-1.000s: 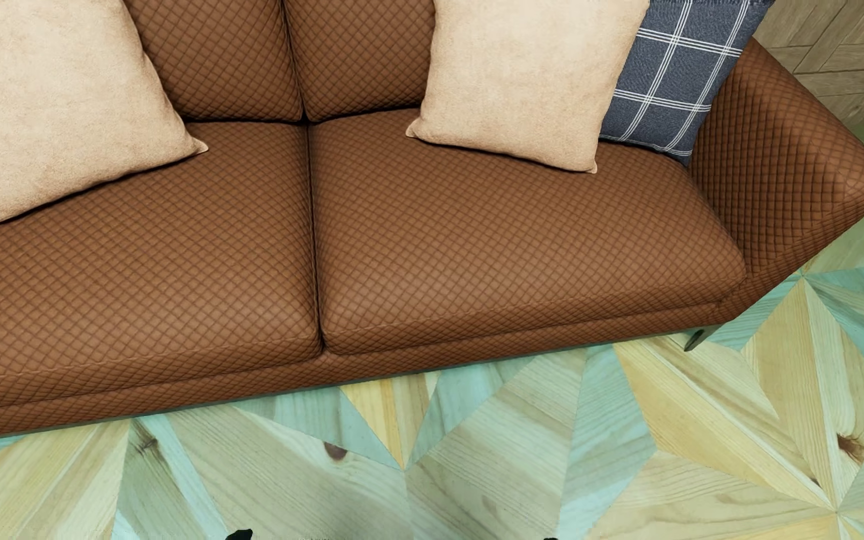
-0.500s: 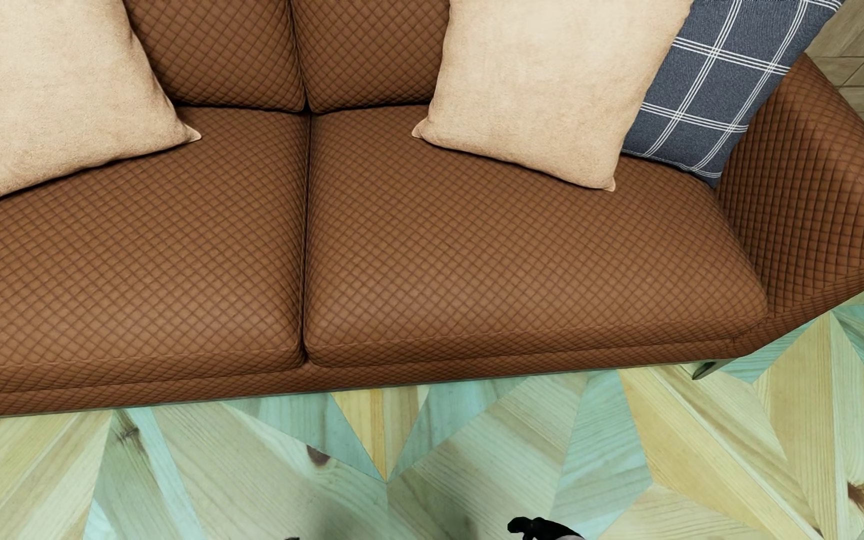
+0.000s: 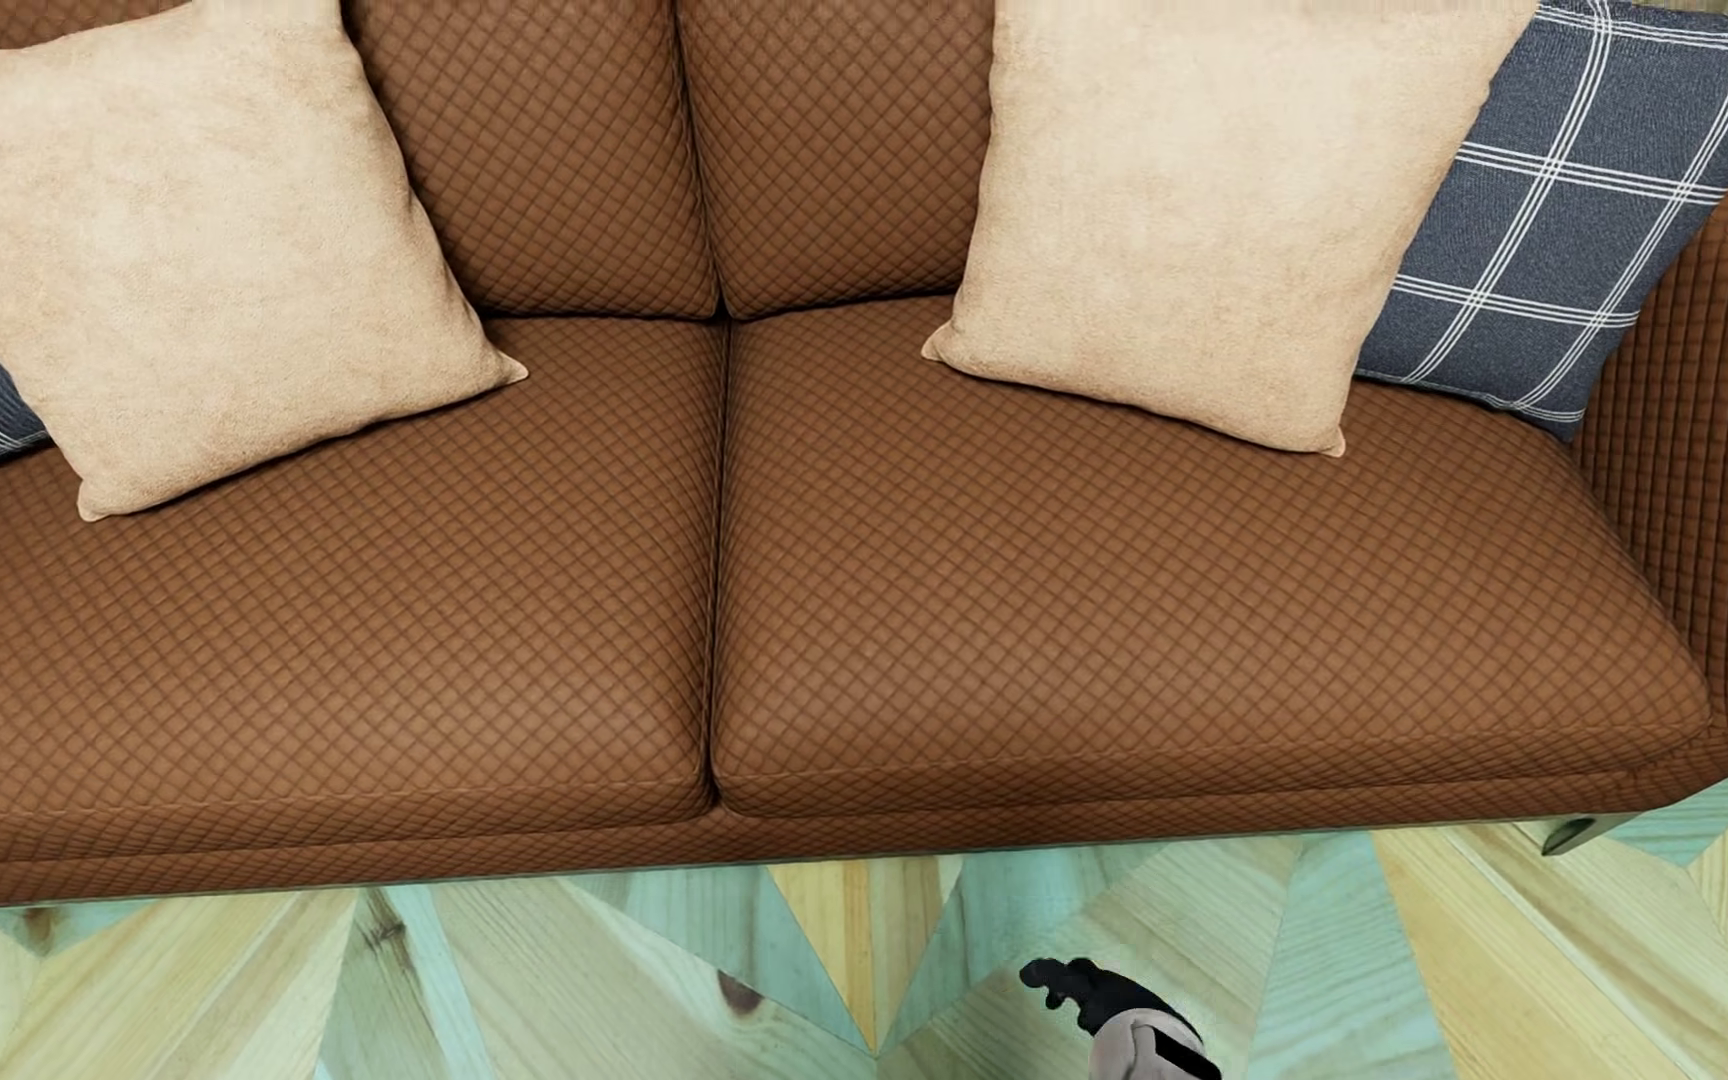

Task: Move towards the sofa

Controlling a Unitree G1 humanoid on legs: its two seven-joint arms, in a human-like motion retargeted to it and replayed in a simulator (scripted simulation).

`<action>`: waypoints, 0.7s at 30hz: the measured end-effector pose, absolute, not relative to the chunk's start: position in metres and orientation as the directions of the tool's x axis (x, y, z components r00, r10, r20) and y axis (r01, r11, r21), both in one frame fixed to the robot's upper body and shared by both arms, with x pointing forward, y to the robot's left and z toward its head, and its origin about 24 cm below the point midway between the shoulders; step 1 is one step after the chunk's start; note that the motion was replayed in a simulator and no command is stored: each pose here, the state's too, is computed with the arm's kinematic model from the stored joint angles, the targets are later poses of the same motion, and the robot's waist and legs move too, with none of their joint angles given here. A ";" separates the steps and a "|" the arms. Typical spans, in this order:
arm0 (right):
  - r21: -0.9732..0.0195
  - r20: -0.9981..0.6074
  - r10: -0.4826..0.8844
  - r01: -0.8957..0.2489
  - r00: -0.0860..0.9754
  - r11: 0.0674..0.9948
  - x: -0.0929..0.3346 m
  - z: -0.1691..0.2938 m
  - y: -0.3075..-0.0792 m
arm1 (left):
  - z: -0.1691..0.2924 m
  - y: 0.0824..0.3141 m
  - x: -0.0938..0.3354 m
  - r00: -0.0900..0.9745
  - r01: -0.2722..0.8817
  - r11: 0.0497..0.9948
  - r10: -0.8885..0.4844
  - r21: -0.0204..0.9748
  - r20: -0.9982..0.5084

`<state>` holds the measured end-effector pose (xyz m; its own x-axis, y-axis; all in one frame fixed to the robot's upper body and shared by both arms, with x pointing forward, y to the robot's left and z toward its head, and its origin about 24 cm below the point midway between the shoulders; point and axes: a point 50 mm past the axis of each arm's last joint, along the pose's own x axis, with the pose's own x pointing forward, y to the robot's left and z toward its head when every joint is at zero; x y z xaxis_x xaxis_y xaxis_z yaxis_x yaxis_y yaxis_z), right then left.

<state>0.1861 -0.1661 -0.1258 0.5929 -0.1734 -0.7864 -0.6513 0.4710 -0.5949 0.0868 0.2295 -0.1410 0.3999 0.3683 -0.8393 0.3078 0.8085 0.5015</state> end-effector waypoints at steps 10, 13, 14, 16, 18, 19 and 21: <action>-0.415 -0.904 -0.190 -0.679 0.383 0.605 0.096 -0.158 -0.164 | -0.132 0.218 0.116 0.510 0.193 0.831 0.369 0.522 -0.777; -0.415 -0.908 -0.166 -0.772 0.384 0.482 0.111 -0.155 -0.168 | -0.145 0.204 0.103 0.426 0.301 0.840 0.305 0.451 -0.852; -0.418 -0.907 -0.163 -0.789 0.387 0.450 0.117 -0.153 -0.168 | -0.148 0.201 0.099 0.399 0.330 0.841 0.287 0.429 -0.871; -0.441 -0.896 -0.161 -0.791 0.413 0.424 0.128 -0.150 -0.168 | -0.151 0.197 0.093 0.364 0.360 0.842 0.270 0.402 -0.891; -0.469 -0.880 -0.154 -0.767 0.449 0.438 0.137 -0.146 -0.165 | -0.153 0.197 0.089 0.351 0.356 0.845 0.275 0.400 -0.895; -0.480 -0.872 -0.146 -0.756 0.468 0.445 0.140 -0.145 -0.163 | -0.153 0.198 0.088 0.351 0.352 0.845 0.280 0.403 -0.894; -0.492 -0.862 -0.126 -0.753 0.491 0.437 0.143 -0.143 -0.158 | -0.152 0.201 0.088 0.360 0.357 0.837 0.287 0.415 -0.888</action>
<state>0.1432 -0.1583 -0.1432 0.4909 -0.1260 -0.8621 -0.7527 0.4368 -0.4925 0.0884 0.2007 -0.1518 0.3601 0.2868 -0.8877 0.3569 0.8368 0.4151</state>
